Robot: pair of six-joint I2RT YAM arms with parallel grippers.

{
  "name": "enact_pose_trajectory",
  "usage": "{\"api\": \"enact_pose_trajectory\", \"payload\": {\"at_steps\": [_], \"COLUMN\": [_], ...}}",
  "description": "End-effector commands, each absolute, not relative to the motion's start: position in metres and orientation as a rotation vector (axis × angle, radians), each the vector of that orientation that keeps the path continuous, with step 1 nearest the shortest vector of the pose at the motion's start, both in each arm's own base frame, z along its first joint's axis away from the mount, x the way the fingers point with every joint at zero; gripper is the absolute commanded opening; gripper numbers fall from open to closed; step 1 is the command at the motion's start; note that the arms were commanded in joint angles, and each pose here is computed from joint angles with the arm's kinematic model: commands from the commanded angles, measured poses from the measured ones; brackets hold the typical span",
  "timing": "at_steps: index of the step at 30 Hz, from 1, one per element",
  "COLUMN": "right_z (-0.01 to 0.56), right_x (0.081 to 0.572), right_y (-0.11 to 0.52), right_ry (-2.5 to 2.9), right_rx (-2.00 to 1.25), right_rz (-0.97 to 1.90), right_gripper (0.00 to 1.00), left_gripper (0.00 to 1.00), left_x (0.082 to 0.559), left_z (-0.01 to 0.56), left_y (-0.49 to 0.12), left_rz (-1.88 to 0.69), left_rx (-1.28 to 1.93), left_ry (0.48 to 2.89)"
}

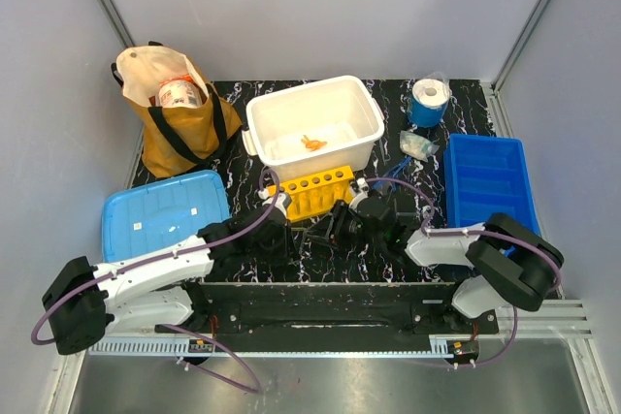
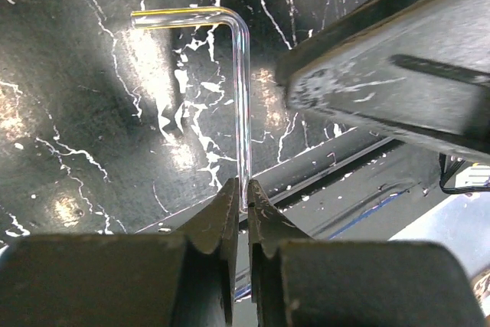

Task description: Organize the chemistry lab equipment

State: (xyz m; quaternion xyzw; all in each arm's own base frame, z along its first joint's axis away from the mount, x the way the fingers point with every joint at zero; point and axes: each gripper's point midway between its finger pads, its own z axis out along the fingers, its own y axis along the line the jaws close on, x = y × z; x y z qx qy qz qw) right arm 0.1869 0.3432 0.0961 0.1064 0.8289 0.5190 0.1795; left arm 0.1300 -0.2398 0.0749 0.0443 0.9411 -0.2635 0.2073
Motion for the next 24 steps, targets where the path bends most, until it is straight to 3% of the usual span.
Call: {"api": "enact_pose_trajectory", "payload": {"at_steps": [1,9,20,24], "right_z": [0.122,0.105,0.121,0.131], "right_x": [0.19,0.189,0.195,0.2], "right_y": [0.364,0.371,0.371,0.368], "right_ry": [2.254,2.309,2.226,2.205], "right_rx": [0.278,0.288,0.306,0.302], "right_rz": [1.631,1.625,1.671,1.652], "right_gripper": [0.47,0.43,0.13,0.04], "left_gripper": [0.04,0.04,0.04,0.13], "left_x": [0.145,0.146,0.146,0.147], "left_z": [0.11,0.115,0.115,0.12], "left_y": [-0.263,-0.266,-0.267,-0.268], "left_rz": [-0.856,-0.862,-0.864,-0.879], "left_rx": [0.102,0.111,0.122,0.131], "left_ry": [2.491,2.468,2.456,2.437]}}
